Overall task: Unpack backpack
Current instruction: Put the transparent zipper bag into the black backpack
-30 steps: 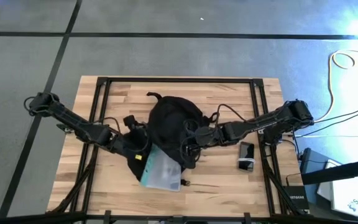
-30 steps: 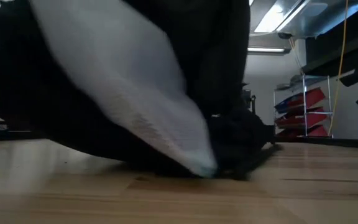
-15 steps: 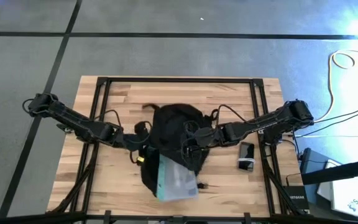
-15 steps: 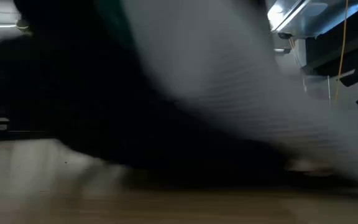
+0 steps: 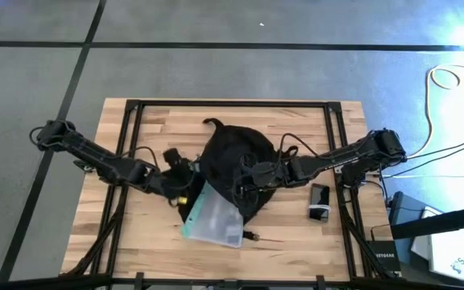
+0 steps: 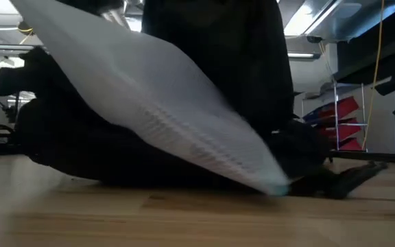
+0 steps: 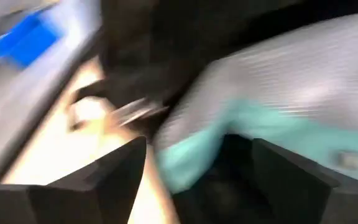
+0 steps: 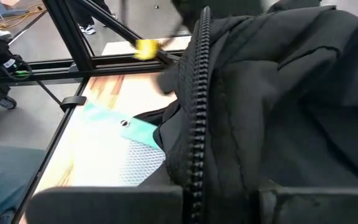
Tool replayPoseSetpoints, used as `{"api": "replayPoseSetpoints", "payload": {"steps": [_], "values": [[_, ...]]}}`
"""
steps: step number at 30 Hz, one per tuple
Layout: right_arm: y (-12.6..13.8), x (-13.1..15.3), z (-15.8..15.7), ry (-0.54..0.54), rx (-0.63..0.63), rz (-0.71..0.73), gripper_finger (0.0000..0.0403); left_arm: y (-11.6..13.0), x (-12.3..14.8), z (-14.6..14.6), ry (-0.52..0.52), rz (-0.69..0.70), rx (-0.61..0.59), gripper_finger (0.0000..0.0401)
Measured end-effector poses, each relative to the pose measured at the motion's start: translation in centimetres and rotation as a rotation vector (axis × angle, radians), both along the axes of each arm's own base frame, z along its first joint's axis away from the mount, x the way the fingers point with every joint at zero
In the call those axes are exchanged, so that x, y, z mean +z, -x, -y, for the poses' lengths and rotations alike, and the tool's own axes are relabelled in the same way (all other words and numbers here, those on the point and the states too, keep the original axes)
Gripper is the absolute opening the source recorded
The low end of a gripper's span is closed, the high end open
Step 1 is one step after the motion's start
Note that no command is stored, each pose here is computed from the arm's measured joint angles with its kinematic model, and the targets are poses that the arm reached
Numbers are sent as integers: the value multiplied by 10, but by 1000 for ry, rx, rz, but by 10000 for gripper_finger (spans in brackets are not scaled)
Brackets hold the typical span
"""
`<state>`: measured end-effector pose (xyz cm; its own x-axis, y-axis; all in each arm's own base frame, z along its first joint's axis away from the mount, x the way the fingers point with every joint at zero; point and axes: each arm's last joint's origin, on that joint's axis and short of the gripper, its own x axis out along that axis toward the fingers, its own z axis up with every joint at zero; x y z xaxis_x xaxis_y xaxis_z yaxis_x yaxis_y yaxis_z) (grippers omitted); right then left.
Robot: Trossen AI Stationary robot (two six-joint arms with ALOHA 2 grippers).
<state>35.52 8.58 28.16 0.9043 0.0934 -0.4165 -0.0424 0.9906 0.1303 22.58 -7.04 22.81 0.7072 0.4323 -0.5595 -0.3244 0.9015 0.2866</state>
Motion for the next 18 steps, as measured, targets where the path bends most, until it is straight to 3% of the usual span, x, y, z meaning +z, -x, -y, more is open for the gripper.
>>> {"api": "replayPoseSetpoints", "payload": {"steps": [4, 6, 8, 11, 13, 15, 18], "values": [[0, 0, 0, -1, 3, 0, 3, -1, 4, 22, 46, -26, -313, 279], [0, 0, 0, -1, 4, 0, 3, 1, 5, 30, 29, -32, -397, 279], [0, 0, 0, -2, 4, 0, 3, 2, 6, 33, -37, -11, -365, 279], [0, 0, 0, -1, 4, -1, 3, 6, 10, 32, -173, 90, -121, 279], [0, -1, 0, 2, -1, -6, 3, 9, 12, 35, -186, 149, -41, 279], [0, -1, 0, 5, -6, -6, 3, 10, 13, 43, -136, 156, -113, 279], [0, -1, 0, 5, -7, -6, 3, 7, 11, 58, -11, 135, -322, 279]]}}
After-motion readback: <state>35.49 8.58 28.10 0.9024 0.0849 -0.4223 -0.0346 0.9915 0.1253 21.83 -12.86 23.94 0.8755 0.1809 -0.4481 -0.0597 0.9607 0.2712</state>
